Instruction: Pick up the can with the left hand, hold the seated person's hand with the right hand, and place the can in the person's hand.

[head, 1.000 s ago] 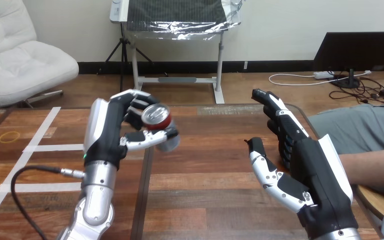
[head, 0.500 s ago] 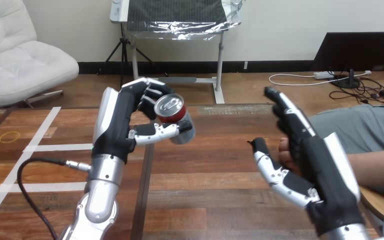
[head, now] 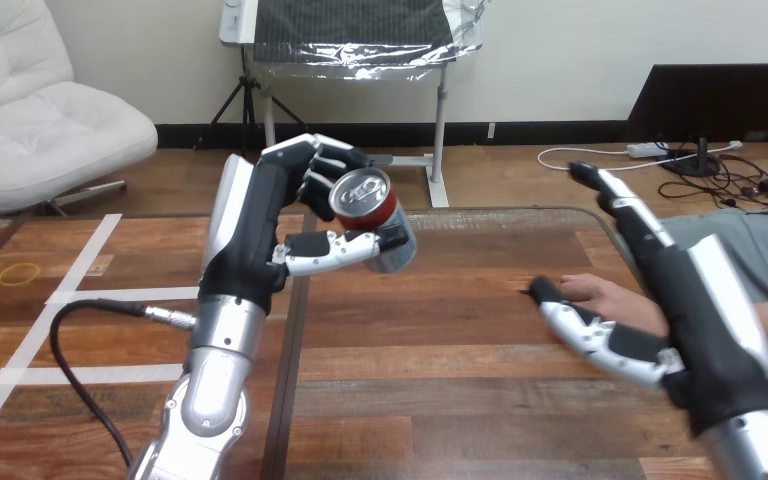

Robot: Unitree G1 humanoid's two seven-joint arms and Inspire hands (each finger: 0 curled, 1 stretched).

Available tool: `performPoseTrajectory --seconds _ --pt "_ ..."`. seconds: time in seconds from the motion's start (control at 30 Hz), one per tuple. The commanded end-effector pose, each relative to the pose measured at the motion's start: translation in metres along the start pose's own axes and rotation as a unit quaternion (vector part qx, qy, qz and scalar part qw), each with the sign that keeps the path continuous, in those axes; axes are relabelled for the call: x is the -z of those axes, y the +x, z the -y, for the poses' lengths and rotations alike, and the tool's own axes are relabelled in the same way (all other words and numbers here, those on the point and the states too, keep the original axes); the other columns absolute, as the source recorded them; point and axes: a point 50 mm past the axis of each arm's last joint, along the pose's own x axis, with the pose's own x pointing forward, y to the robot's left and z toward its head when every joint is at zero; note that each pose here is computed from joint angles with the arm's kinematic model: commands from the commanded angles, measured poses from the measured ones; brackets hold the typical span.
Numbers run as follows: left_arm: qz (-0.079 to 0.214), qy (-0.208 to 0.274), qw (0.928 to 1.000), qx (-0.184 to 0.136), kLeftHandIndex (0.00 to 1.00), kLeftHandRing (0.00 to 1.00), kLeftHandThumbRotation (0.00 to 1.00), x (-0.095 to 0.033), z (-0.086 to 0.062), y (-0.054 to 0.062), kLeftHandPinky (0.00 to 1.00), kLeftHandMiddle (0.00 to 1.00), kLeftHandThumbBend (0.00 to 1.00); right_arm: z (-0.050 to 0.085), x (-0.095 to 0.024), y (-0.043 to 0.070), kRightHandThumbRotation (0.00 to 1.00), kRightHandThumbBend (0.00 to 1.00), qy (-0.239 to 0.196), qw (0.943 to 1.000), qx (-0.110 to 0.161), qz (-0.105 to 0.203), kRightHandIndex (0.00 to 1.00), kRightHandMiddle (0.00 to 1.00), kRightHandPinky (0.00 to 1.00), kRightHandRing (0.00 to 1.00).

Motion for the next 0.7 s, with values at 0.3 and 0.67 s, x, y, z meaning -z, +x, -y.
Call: performPoseTrajectory --seconds 0.3,0.67 --pt "0.054 -0.014 0.9983 -0.016 0.52 0.42 0.00 -0.024 -0.002 0.014 0.38 0.46 0.64 0.045 0.012 0.019 0.00 0.77 -0.199 0.9792 0.012 -0.041 0.85 0.88 0.71 0.83" --pt "0.050 -0.010 0.9987 -0.007 0.52 0.42 0.00 -0.025 0.003 0.013 0.37 0.46 0.64 0.066 0.025 0.027 0.00 0.85 -0.290 0.9546 -0.009 -0.069 0.82 0.85 0.67 0.80"
